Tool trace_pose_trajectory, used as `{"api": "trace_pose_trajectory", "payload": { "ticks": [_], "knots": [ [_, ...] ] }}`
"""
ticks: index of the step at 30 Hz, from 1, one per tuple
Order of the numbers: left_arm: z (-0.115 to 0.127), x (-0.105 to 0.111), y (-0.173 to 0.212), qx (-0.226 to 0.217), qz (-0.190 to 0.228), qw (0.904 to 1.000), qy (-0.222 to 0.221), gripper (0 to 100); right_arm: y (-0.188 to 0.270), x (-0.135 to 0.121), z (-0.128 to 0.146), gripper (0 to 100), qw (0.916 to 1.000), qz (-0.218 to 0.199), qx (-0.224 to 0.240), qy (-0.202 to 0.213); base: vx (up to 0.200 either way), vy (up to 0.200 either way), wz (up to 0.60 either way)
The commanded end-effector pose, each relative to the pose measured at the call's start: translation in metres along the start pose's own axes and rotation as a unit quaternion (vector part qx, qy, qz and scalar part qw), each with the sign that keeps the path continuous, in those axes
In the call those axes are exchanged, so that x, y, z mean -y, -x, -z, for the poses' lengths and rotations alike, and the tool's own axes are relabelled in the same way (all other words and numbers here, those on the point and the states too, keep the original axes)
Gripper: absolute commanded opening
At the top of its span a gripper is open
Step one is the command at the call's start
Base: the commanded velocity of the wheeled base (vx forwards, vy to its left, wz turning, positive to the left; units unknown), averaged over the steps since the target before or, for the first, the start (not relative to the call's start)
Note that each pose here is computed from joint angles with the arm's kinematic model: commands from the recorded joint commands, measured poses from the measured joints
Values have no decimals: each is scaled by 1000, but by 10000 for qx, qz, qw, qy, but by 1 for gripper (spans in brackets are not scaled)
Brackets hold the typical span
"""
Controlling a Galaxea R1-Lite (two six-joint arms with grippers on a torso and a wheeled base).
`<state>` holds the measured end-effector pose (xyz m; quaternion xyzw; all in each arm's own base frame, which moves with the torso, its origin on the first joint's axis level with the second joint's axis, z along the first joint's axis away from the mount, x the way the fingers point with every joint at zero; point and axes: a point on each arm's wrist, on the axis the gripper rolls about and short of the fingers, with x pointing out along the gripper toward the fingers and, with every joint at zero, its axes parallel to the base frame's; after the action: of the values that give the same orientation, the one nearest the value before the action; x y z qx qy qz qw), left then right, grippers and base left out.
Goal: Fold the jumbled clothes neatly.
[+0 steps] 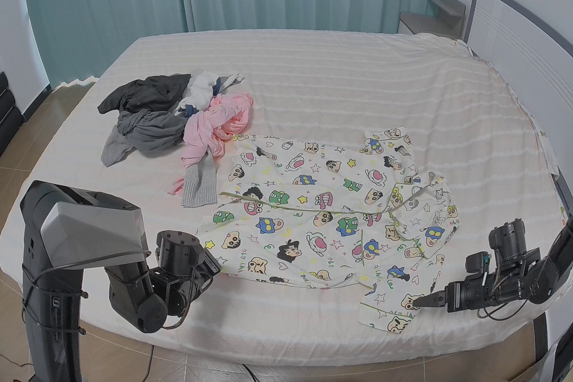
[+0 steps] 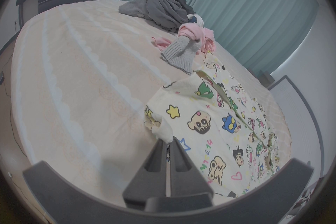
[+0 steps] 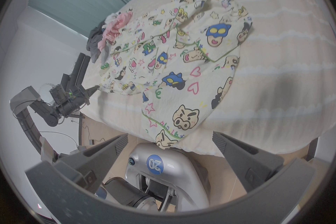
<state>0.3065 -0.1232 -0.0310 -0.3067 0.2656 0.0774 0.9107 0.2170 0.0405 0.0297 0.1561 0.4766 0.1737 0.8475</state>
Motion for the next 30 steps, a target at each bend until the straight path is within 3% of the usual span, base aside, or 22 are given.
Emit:
{"api": "trace_pose_trajectory", "payload": {
  "ticks": [1,13,19,26,30],
  "knots": [
    [-4,-1,2,100,38,9997,236,0,-34,9,2,100,9986,139,-496,-104,0,0,0],
    [0,-5,9,38,24,9998,200,0,-49,9,2,100,9976,174,-664,-61,0,0,0],
    [0,-6,10,57,46,9998,195,0,-69,8,6,100,9951,617,-775,62,0,0,0],
    [1,-6,10,42,40,9998,190,0,-77,-6,3,100,9960,476,-690,297,0,0,0],
    [1,-6,10,42,40,9998,190,0,-86,-13,3,100,9963,454,-708,183,0,0,0]
  ]
}}
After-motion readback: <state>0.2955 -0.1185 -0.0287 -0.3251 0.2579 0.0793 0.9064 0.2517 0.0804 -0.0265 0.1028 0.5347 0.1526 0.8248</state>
